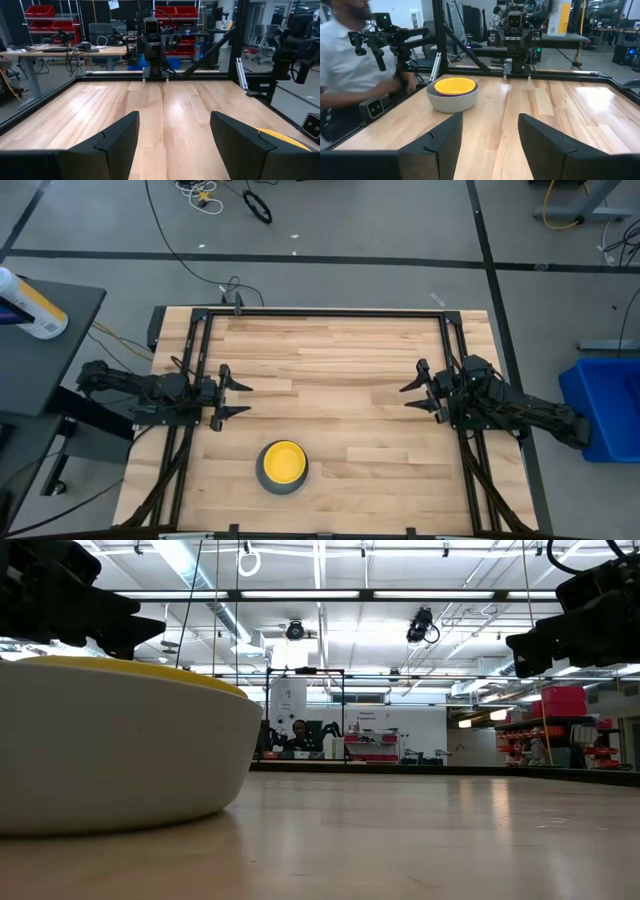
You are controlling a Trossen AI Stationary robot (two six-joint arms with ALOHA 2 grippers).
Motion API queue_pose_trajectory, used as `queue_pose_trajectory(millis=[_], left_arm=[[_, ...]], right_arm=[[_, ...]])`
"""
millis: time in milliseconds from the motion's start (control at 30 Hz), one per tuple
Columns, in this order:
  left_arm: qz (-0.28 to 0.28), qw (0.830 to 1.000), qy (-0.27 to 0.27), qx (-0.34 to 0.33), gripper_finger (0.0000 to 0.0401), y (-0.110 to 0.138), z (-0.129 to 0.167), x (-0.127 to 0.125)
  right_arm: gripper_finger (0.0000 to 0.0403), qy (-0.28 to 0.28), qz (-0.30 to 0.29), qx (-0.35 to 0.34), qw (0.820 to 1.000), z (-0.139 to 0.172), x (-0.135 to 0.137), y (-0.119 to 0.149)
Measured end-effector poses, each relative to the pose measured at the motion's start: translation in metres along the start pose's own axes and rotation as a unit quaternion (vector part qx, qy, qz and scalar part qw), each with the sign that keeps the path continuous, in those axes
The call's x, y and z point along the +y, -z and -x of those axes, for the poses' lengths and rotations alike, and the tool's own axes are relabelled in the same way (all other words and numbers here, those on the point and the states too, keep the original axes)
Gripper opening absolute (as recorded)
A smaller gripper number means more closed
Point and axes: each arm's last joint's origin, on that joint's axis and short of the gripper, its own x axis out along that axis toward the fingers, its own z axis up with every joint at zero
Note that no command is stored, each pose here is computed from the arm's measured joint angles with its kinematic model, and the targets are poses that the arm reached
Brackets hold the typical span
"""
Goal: Nest bowls inside each other
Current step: Return to Home Position
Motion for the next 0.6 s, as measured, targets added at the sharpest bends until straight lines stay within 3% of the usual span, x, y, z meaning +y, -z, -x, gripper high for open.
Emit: queue_pose_trajectory(millis=[600], left_arm=[[0.000,1.000,0.001,-0.001,0.0252,-0.0003,0.0000,-0.0001]], right_arm=[[0.0218,0.000,0.000,0.000,1.000,0.0000,0.0000,0.0000]])
